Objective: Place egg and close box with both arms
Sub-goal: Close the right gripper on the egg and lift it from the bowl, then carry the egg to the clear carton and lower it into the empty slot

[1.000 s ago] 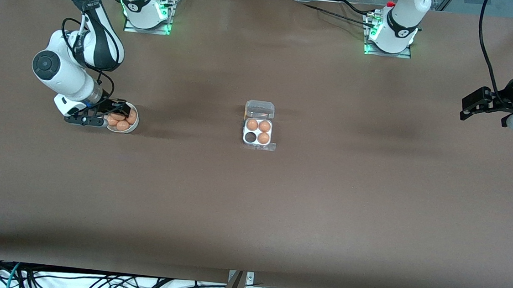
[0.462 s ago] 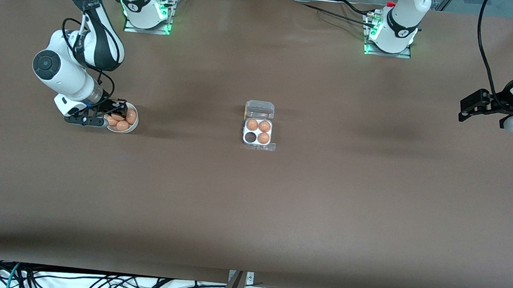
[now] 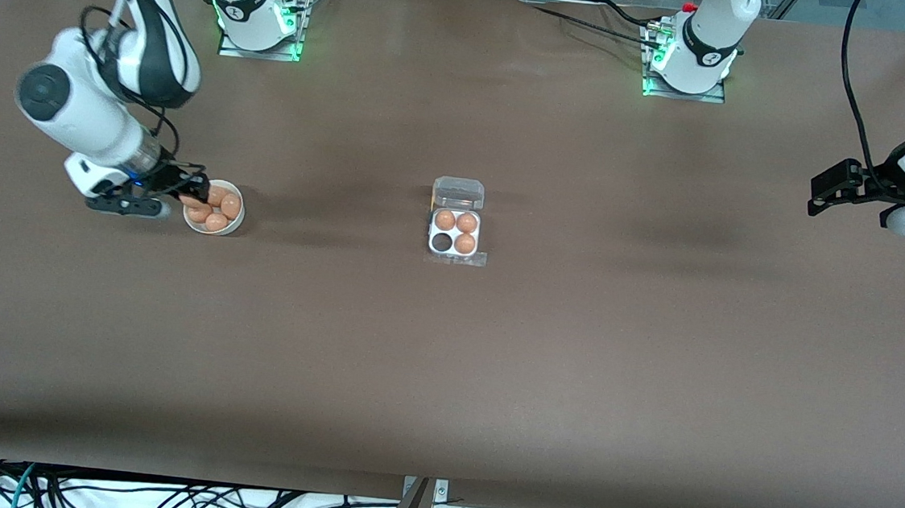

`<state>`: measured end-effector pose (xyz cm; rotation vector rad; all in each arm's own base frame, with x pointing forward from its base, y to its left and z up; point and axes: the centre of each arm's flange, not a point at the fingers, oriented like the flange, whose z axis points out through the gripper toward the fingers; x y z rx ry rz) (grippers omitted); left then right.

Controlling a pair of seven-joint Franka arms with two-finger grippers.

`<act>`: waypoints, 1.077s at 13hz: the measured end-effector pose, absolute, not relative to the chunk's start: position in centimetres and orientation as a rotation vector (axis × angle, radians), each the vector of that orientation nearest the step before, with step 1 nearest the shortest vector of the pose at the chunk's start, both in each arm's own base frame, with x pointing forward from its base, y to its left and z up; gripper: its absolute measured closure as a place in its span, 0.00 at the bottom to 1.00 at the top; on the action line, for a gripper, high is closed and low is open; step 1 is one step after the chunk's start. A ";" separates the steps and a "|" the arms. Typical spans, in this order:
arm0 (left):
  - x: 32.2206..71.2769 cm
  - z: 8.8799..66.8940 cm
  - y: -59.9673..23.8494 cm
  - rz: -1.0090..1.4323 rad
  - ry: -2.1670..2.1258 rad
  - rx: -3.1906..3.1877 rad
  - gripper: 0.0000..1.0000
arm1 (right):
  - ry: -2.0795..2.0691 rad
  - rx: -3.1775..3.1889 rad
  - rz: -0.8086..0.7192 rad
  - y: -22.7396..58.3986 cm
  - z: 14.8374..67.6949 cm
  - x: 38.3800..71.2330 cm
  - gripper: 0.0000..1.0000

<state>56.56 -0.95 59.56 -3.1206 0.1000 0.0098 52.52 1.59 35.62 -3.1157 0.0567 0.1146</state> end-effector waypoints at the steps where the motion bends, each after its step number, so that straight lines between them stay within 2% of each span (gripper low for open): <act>1: 56.6 59.6 -1.0 0.010 0.100 -3.121 0.00 | 0.065 -3.112 0.157 1.2 39.7 53.0 0.52; 4: 56.6 59.6 -1.0 0.010 0.099 -3.121 0.00 | 0.080 -3.106 0.185 0.3 51.5 54.3 0.52; 7: 56.6 59.6 -0.9 0.010 0.098 -3.121 0.00 | 0.082 -3.104 0.192 -0.1 58.2 54.2 0.52; 11: 56.6 59.5 -0.8 0.010 0.096 -3.121 0.00 | 0.162 -3.100 0.214 3.2 58.7 55.3 0.52; 14: 56.6 59.6 -0.7 0.010 0.093 -3.121 0.00 | 0.195 -3.065 0.271 13.6 55.1 56.8 0.52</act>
